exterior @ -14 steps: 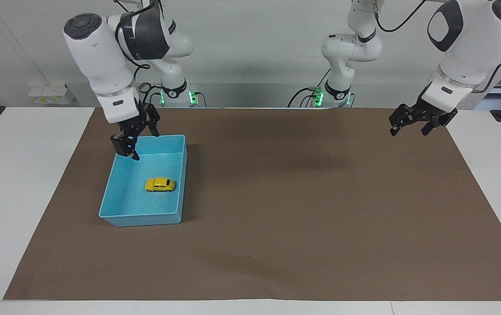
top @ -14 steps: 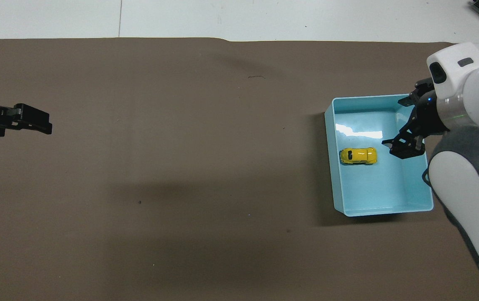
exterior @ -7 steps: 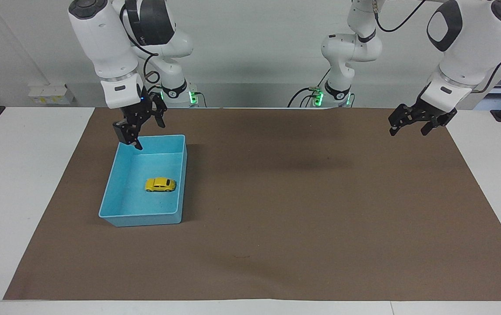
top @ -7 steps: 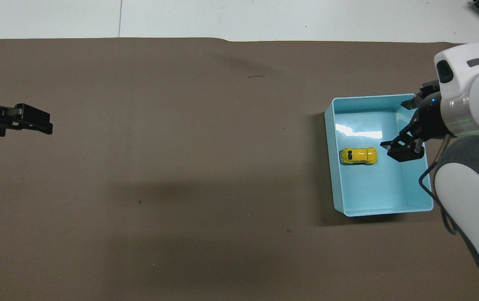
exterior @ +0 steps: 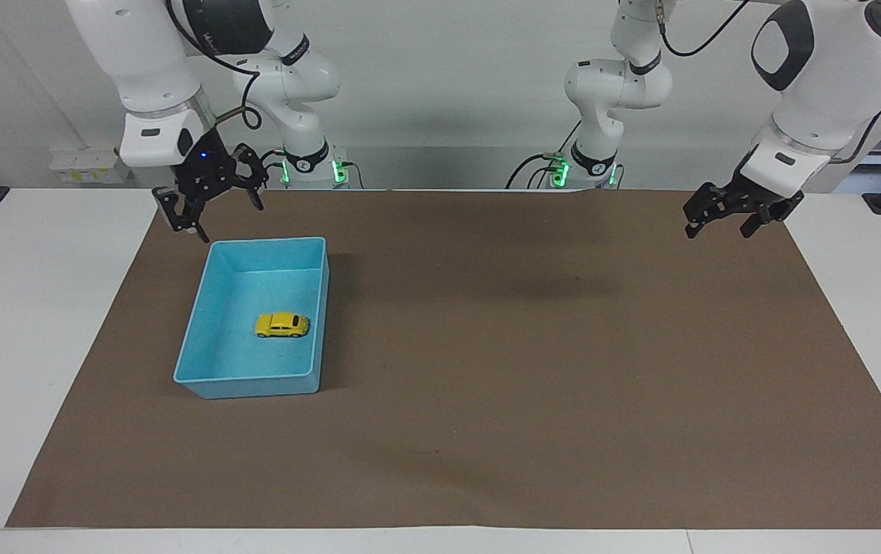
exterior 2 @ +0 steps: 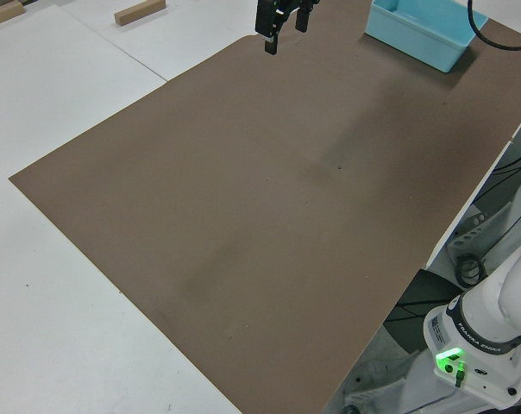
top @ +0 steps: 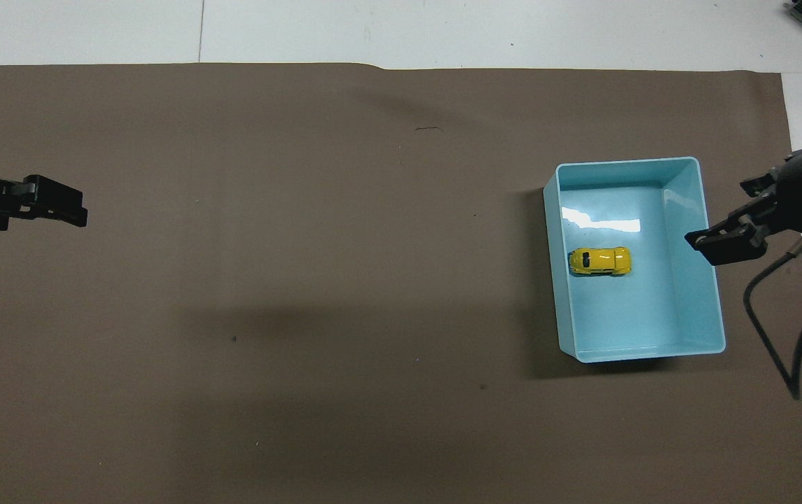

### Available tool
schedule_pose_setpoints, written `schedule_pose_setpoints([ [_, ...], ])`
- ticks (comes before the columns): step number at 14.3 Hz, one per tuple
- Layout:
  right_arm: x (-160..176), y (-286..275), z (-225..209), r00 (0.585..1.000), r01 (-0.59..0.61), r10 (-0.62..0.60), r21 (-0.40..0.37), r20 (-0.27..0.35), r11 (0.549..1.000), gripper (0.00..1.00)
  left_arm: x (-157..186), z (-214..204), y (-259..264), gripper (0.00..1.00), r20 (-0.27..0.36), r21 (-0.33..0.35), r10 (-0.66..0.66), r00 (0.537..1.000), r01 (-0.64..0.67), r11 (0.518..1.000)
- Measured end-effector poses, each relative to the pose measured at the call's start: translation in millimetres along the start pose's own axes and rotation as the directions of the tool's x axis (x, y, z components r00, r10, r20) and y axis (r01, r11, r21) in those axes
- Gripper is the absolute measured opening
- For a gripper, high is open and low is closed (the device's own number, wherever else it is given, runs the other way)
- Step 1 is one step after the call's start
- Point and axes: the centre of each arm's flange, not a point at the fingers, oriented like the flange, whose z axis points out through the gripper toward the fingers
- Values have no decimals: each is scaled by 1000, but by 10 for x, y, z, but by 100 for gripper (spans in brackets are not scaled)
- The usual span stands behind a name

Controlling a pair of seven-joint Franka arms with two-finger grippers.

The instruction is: Wind up and store yellow beetle car

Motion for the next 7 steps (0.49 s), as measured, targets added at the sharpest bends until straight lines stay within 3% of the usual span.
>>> schedule_pose_setpoints([
  [3,-49,-56,-91,957,-288,287,9,42,958,100,-12,10,8,100,11,0,2,1000,-2,1000],
  [7,-148,-78,-155,836,-535,538,-54,107,843,100,-30,24,20,100,27,1,4,1000,-4,1000],
])
